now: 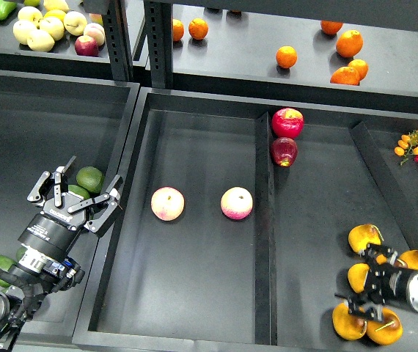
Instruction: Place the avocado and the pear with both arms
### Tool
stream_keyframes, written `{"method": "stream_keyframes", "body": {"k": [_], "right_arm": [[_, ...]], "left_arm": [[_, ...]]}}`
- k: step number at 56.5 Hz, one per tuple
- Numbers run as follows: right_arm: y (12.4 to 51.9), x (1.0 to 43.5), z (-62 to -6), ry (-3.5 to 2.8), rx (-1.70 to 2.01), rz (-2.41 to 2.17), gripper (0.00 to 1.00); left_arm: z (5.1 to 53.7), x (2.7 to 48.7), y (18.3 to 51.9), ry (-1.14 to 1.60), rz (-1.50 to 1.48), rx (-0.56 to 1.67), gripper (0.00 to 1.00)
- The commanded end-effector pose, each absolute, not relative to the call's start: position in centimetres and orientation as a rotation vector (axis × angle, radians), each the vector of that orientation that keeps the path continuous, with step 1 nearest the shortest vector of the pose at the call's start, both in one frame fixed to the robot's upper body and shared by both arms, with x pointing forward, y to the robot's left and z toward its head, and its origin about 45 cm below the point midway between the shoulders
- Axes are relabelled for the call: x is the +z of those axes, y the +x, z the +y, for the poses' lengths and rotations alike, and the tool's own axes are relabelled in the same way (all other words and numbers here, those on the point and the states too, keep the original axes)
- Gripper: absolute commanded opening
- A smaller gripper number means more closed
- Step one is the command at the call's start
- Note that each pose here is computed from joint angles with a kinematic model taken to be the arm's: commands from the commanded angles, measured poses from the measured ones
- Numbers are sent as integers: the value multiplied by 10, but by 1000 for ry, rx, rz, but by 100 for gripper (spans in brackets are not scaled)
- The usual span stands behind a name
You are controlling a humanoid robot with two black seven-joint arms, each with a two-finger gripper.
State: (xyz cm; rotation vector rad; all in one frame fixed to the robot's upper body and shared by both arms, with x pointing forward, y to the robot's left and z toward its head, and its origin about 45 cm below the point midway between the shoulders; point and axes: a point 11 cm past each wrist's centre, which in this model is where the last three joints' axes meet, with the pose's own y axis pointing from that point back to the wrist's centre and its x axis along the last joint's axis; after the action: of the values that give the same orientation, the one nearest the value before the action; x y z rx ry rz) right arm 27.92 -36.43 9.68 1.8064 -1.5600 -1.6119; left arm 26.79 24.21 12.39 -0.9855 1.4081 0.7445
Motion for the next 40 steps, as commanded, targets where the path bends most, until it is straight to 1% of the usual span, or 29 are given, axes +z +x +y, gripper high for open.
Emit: {"method": "stream_keyframes", "body": {"k": [1, 5, 13, 21, 26, 32, 40], "right_arm": [[327, 133, -329, 1994, -1728, -1625, 99], [360, 161, -295, 2097, -1866, -1661, 99], [413, 214, -225, 2264, -2089, -1601, 99], [424, 228, -174, 2353, -2180, -1507, 99], [430, 237, -189, 2402, -2132, -1579, 99], [429, 236, -203, 2448, -2072, -1636, 100], [412, 211, -207, 2534, -2040, -1576, 100]], "left_arm": [[242, 123, 267, -984, 1410, 745, 98], [242, 122, 266, -982, 1414, 747, 98], [241, 123, 266, -982, 1414, 745, 98], [241, 122, 265, -974, 1412, 748, 98], [240, 121, 265, -958, 1406, 753, 98], [241, 117, 265, -937, 1407, 769, 98], [247, 111, 265, -952, 1408, 808, 98]]}}
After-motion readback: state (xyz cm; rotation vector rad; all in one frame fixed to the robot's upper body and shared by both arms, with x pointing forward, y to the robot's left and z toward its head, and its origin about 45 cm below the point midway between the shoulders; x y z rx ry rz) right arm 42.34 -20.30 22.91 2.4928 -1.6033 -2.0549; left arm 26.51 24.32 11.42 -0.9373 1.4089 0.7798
